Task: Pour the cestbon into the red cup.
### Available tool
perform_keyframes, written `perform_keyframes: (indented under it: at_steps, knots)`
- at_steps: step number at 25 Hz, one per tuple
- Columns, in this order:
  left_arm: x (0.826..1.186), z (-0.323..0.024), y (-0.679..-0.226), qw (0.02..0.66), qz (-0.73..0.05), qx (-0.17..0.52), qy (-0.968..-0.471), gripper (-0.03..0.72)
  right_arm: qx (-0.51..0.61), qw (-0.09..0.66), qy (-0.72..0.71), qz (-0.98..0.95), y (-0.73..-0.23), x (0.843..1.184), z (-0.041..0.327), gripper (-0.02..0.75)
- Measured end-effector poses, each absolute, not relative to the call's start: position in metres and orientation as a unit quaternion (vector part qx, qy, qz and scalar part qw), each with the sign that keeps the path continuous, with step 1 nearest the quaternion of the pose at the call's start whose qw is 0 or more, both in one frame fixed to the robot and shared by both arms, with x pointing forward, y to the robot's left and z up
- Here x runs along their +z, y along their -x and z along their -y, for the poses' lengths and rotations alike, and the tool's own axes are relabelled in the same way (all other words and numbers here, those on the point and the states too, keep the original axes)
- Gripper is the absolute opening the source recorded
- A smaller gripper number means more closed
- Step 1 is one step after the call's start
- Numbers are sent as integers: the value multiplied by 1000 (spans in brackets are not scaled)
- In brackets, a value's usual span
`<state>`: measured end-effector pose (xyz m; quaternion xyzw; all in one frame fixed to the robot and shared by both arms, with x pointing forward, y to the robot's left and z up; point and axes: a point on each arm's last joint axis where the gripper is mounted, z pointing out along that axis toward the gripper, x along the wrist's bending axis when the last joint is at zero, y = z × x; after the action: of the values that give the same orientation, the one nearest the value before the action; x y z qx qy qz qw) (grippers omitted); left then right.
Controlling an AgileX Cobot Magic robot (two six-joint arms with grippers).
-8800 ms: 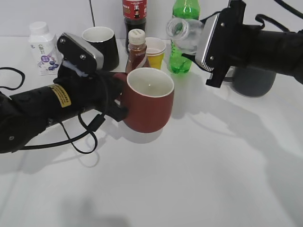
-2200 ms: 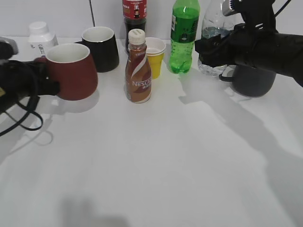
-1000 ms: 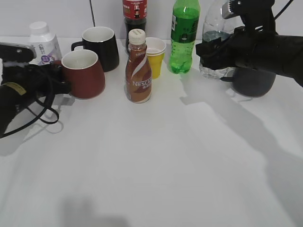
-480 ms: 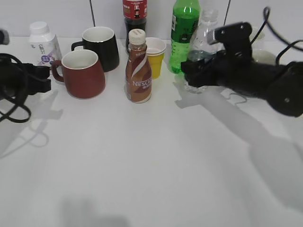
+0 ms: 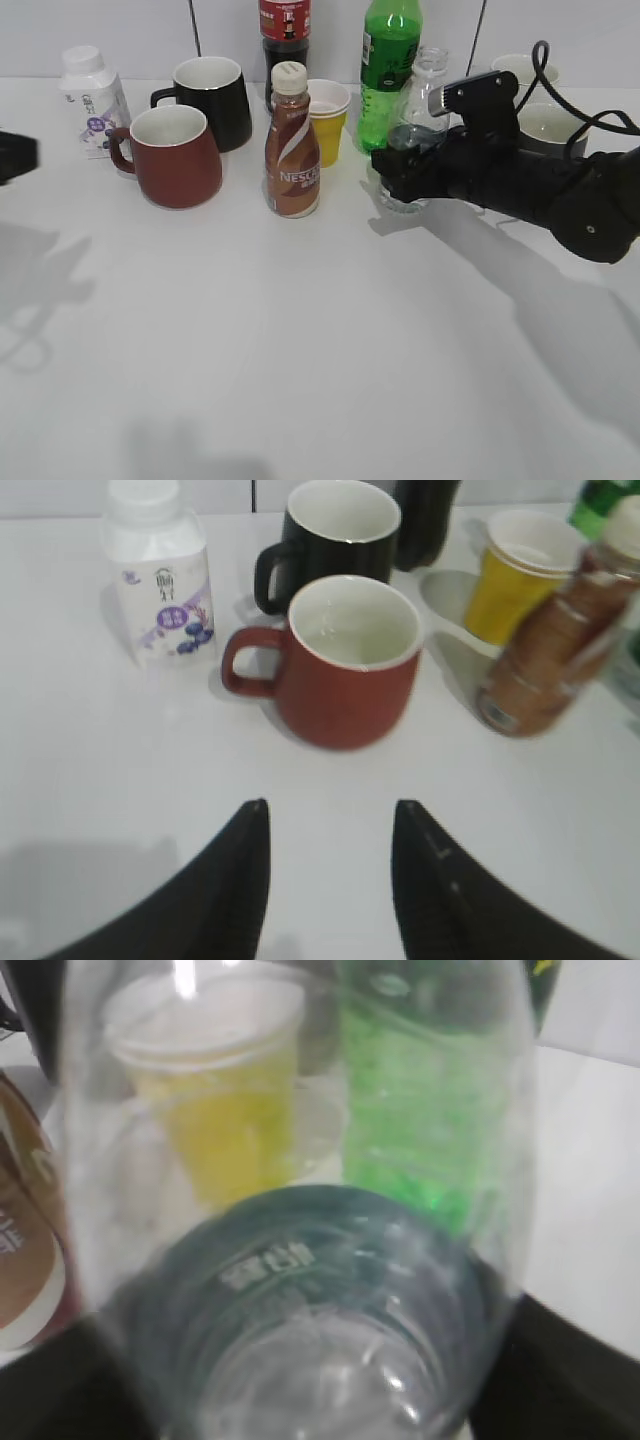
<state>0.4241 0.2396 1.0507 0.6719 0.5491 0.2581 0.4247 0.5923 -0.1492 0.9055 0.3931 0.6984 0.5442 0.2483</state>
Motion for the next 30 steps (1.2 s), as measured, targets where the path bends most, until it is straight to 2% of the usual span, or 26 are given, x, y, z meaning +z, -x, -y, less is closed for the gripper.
perform_keyframes:
  at_steps: [3,9,16,22,30]
  knots:
    - [1066,-247,-395,431,-545,253,-674,309,542,250,-388,-702,-592,910,149,622]
    - [1077,-261,-345,420,-541,236,-690,309,509,258,-390,-722,-586,934,154,628]
    - [1059,-268,-318,315,-566,164,-744,309,466,238,-426,-738,-575,957,162,605]
    - [1049,-271,-304,247,-579,110,-769,309,459,217,-426,-748,-552,967,167,596]
    - [1054,-275,-289,274,-572,125,-763,309,432,193,-456,-754,-492,966,190,595]
